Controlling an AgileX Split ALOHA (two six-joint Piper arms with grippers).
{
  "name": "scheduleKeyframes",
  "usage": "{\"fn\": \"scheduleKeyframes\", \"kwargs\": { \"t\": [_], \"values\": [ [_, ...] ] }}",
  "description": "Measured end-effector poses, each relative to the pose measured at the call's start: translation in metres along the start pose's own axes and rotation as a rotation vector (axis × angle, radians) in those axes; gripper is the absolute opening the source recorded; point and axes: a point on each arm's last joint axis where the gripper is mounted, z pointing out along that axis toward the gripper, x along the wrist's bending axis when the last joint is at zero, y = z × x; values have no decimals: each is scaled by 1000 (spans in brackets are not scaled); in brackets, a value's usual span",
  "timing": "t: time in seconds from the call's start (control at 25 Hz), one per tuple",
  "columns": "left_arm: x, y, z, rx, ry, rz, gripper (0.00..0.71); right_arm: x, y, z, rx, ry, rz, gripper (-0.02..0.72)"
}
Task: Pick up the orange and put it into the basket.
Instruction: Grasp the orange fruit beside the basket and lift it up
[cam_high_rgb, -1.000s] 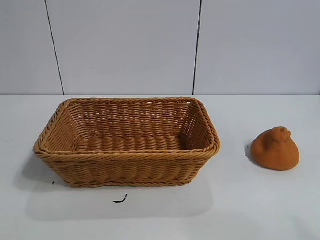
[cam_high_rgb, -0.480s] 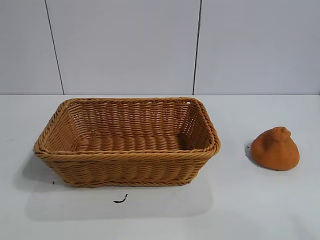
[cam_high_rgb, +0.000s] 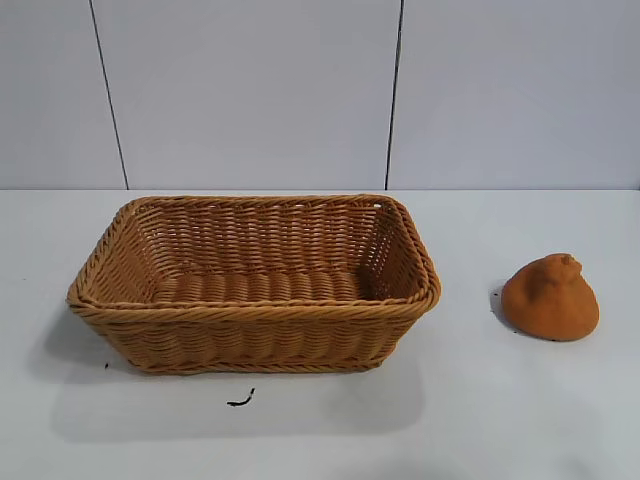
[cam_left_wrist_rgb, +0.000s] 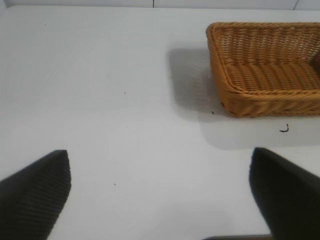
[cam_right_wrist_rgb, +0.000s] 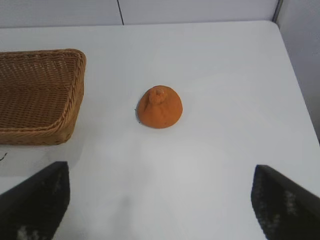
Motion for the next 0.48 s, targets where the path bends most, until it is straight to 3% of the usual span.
{"fn": "scheduleKeyframes", "kwargs": {
  "t": [0.2,0.48],
  "values": [
    [0,0,0,0,0,0,696,1,41,54,139,-3,0,679],
    [0,0,0,0,0,0,696,2,84,119,237,-5,0,679]
  ]
}}
